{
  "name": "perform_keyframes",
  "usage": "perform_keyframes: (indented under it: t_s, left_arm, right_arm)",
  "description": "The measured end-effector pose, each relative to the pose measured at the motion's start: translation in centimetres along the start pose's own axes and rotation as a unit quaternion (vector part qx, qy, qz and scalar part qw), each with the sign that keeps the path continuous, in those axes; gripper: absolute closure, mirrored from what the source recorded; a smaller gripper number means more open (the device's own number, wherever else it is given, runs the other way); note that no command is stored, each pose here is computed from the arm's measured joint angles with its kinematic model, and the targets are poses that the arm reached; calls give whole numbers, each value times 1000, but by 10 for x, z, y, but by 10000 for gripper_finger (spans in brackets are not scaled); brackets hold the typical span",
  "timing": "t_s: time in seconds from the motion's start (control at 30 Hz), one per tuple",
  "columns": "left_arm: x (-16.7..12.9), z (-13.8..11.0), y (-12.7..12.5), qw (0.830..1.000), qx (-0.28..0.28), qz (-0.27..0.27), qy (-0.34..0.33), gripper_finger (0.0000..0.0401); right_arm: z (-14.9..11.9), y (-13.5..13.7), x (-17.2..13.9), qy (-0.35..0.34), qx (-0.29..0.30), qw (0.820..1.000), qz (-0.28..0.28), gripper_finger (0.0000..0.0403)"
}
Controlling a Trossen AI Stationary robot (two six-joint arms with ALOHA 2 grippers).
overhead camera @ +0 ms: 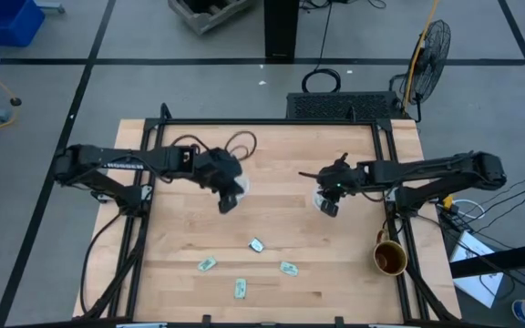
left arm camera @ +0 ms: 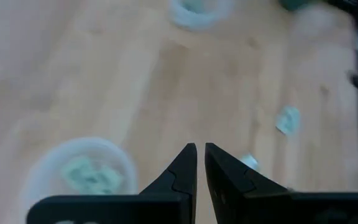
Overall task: Pick and place Stevia / Truvia into bins
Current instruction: Put the stevia packet into the left container
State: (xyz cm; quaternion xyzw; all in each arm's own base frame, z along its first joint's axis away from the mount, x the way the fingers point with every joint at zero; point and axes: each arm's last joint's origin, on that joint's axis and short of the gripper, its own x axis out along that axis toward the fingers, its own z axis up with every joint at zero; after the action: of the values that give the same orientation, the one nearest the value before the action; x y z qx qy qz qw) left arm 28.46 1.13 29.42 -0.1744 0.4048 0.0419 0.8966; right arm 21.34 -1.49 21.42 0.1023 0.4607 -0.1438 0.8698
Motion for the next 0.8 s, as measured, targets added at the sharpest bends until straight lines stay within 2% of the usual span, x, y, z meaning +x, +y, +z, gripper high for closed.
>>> perform_keyframes:
  t_s: [0.2,0.33,0.57,0.7,0.8]
  left_arm:
    - [12,-34,-30,995,27,-51,76,364]
    - [25,-70,-45,986,-42,-61,146,364]
    - [42,-126,-48,960,-149,-16,234,364]
    - [48,-155,-42,948,-167,9,270,364]
    - [55,-170,-40,949,-167,-1,267,364]
  right_arm:
    - [7,0,-11,-55,2,998,15,328]
    - [11,1,-12,-75,-19,997,18,328]
    - [17,3,-13,-109,-44,993,23,328]
    - [20,4,-14,-124,-54,990,25,328]
    - [21,4,-14,-128,-53,990,26,328]
